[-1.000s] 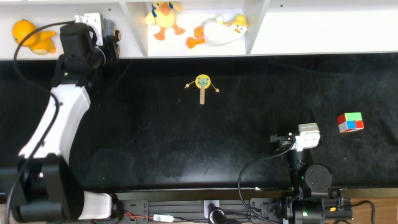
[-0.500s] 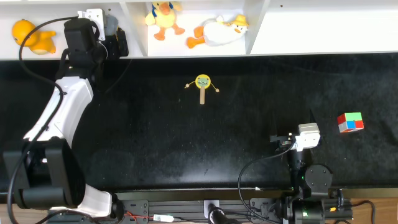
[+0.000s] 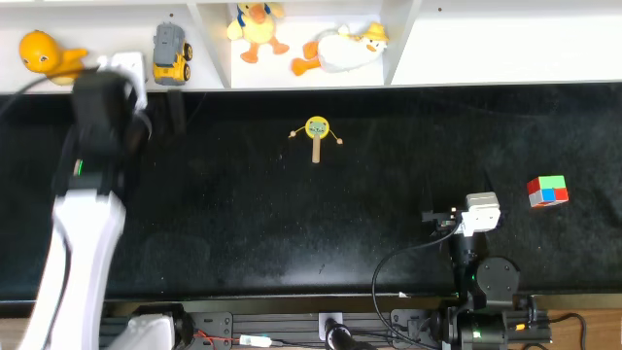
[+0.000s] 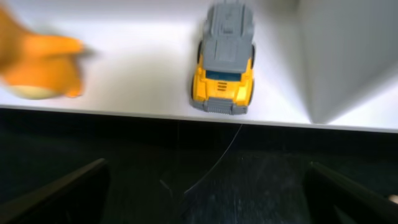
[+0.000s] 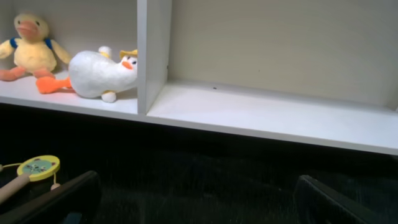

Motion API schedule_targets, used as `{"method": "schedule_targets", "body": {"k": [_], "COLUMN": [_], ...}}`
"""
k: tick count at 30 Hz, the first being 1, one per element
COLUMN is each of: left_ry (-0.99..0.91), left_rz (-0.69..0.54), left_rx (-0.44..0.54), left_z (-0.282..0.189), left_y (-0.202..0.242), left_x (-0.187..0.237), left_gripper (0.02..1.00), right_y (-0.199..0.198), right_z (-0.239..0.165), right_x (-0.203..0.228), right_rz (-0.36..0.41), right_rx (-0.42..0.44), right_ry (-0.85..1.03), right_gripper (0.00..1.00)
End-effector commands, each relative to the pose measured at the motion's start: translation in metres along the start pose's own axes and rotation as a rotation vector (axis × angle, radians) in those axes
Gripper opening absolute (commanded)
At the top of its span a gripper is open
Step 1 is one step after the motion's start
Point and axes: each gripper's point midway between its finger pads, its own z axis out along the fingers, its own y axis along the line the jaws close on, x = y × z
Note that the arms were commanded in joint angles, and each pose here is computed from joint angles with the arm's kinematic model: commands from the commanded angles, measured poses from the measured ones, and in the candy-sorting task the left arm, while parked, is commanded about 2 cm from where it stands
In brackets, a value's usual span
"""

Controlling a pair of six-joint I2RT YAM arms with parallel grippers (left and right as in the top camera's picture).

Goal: Store Toys

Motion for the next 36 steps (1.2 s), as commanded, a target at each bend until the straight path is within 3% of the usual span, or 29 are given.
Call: {"method": "schedule_targets", "body": {"k": [1,6,9,12,18,29,36], "left_ry": [-0.055,-0.342,-0.495,-0.57,-0.511,-0.567,-0.563], "left_rz": [-0.004,-0.003,0.167,0.298,0.179,0.082,0.088], "left_rx": [-0.006,0.045,0.109,0.105,0.111,0.146,0.155], "left_z": [-0.029,-0.057,-0.074,-0.084,-0.065,-0.065,-0.065], "left_y": [0.003,-0.004,-0.022,-0.028,-0.023,-0.028,-0.031], "left_x": [0.04,0.054,0.069,0.089,0.132,0.126,0.127], "left_gripper": [0.998,0.998,0.996,0.998,0.998,0.998,0.996], "right_y": [0.0,0.0,0.0,0.0,0.0,0.0,0.0], "right_z": [0.0,0.0,0.0,0.0,0.0,0.0,0.0], "right_x": [0.004,0.004,0.004,0.004,0.004,0.004,0.004], "right_rz": [0.008,0.008,0.008,0.008,0.008,0.008,0.008], "right_rx": [0.005,0.005,0.004,0.005,0.005,0.005,0.005], "right_ry": [0.002,0.002,0.002,0.002,0.002,0.002,0.002], "right_gripper": [0.996,0.996,0.996,0.996,0.996,0.996,0.993]}}
